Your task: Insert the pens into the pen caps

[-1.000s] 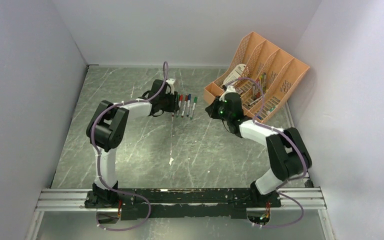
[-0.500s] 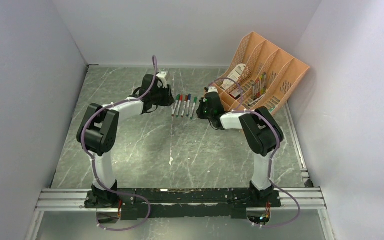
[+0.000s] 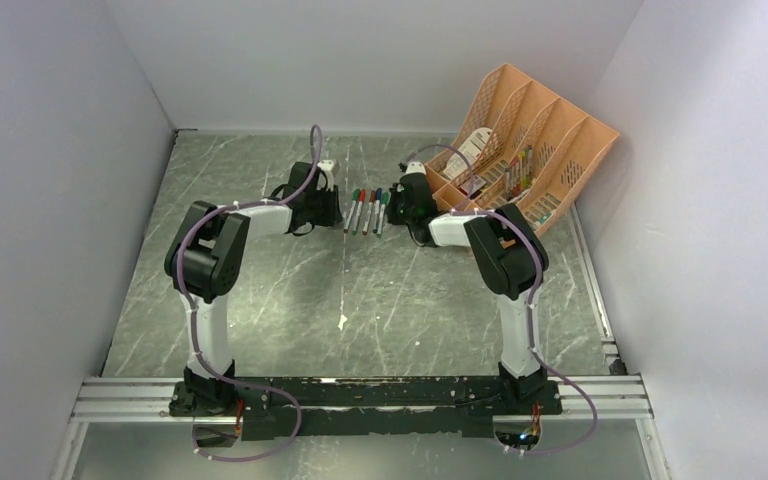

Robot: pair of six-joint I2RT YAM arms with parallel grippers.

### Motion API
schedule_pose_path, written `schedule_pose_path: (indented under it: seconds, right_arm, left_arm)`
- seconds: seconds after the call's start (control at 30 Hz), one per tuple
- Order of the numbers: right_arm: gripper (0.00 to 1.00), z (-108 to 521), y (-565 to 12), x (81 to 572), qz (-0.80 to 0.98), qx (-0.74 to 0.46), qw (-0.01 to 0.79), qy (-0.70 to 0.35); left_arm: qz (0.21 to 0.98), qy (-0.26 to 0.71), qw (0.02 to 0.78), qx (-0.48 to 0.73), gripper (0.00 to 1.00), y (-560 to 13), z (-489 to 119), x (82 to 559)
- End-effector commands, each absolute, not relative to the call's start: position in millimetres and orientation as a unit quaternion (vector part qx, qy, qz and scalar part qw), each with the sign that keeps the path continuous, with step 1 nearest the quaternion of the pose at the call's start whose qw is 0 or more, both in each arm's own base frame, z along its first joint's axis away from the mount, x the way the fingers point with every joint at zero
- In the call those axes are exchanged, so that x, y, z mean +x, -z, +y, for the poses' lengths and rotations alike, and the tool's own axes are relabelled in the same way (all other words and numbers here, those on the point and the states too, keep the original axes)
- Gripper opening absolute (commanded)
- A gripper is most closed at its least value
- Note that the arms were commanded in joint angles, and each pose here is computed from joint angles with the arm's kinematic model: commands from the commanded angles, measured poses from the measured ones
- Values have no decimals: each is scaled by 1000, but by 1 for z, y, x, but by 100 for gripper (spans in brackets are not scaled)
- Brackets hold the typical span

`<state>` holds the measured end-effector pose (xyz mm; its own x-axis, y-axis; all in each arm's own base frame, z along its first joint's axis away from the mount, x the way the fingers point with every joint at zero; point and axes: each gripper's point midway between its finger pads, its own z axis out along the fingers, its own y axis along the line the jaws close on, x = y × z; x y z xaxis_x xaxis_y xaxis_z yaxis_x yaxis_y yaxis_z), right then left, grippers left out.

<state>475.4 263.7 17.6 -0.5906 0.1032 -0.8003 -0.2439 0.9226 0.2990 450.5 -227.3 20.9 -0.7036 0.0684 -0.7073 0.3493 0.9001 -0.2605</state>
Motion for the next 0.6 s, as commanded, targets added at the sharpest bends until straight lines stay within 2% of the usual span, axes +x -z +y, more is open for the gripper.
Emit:
schedule_pose_path:
  seconds: [0.0, 0.57]
  right_arm:
    - [0, 274, 12, 466, 890, -69, 417, -173]
    - [0, 301, 25, 472, 889, -89, 408, -188]
  left_arm:
    - [914, 182, 342, 120, 35, -1, -224, 437]
    - [909, 217, 323, 147, 34, 2, -261, 412]
